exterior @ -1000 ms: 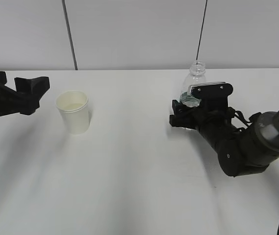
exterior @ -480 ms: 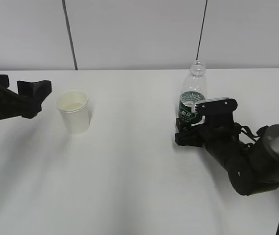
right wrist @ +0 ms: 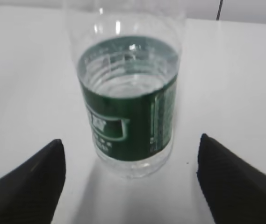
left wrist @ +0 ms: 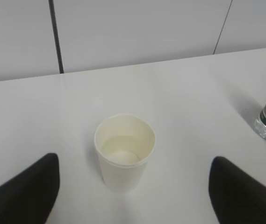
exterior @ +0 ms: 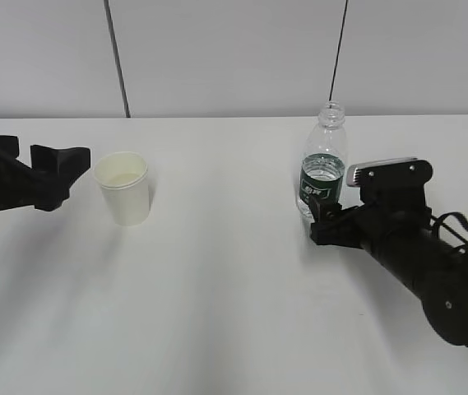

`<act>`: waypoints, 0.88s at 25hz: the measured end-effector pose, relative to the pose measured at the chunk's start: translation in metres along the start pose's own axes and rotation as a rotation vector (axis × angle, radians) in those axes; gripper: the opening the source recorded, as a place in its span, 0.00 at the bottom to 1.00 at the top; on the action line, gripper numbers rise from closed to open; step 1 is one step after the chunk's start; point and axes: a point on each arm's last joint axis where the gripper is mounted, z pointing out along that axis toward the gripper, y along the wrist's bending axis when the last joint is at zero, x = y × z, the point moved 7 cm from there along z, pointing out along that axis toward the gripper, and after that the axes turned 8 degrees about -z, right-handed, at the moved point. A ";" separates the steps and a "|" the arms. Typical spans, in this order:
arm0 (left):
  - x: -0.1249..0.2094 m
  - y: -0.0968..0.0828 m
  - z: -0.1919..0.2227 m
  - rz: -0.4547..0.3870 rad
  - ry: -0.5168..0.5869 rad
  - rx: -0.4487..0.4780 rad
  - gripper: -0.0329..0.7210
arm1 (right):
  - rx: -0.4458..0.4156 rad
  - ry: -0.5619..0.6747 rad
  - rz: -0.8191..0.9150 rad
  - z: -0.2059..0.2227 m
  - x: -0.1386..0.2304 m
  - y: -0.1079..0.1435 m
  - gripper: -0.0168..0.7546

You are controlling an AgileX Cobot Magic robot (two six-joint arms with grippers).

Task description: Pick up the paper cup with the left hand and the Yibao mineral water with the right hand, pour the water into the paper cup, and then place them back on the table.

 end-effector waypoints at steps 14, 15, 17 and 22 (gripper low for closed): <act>-0.026 -0.012 -0.076 -0.030 0.589 -0.071 0.81 | -0.261 0.550 0.005 -0.119 -0.091 0.009 0.78; -0.022 -0.012 -0.085 -0.029 0.655 -0.079 0.81 | -0.276 0.582 -0.001 -0.130 -0.097 0.009 0.78; -0.015 -0.011 -0.102 -0.028 0.771 -0.095 0.81 | -0.307 0.679 -0.015 -0.156 -0.100 0.008 0.78; -0.006 -0.010 -0.137 -0.024 0.885 -0.108 0.78 | -0.332 0.779 -0.064 -0.209 -0.106 -0.002 0.78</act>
